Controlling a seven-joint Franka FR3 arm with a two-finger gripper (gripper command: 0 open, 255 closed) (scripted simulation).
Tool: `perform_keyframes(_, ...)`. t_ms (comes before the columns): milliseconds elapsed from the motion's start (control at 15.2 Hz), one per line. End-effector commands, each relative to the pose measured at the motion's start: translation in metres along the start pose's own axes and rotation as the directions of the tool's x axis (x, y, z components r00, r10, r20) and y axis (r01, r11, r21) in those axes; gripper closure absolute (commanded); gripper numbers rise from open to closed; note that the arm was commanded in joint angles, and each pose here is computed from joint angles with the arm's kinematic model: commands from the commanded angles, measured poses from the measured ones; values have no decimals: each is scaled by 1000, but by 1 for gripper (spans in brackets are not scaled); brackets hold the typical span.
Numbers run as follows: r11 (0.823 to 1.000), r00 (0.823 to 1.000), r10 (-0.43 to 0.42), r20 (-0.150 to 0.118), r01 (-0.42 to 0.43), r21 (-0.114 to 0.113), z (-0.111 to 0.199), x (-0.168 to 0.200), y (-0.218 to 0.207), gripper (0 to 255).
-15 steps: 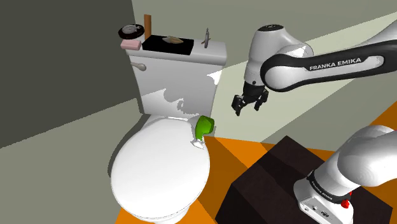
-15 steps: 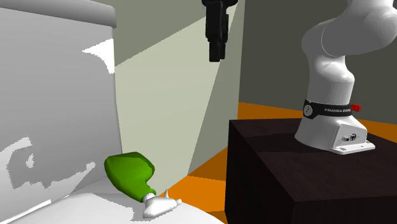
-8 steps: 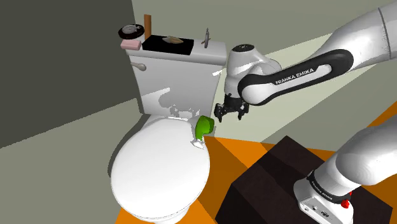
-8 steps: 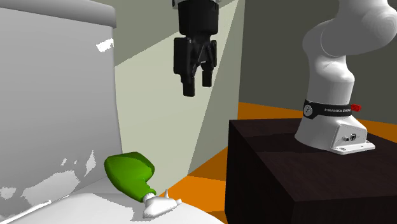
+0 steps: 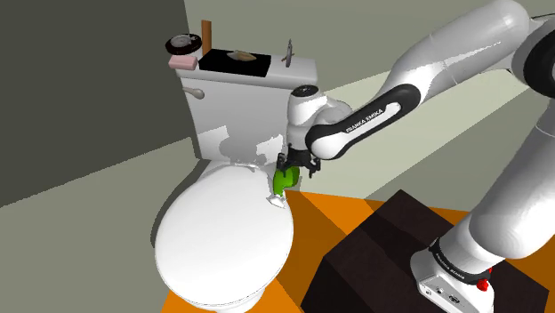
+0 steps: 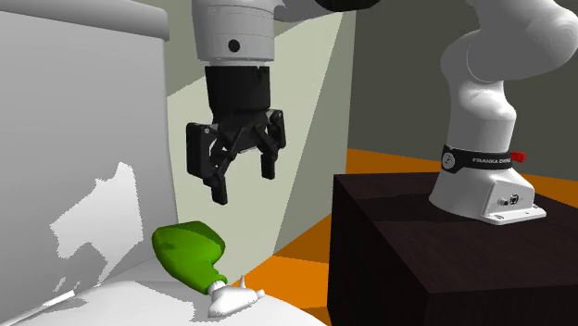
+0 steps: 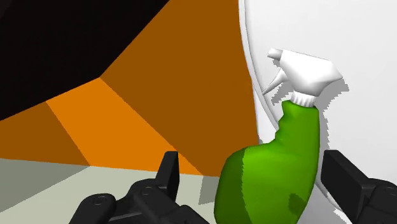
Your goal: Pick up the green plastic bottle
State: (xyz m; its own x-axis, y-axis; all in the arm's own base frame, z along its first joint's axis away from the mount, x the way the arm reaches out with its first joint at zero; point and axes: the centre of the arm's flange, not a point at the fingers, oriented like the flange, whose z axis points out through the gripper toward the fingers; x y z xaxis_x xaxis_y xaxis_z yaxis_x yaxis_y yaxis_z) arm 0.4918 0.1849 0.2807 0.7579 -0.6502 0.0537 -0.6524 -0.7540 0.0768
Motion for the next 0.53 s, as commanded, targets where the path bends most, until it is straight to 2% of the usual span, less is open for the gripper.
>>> perform_keyframes(0, 998, 998, 55, -1, -55, 1, 20, 7, -18, 0)
perform_keyframes(462, 977, 977, 211, -3, -211, 3, 76, 36, -70, 0)
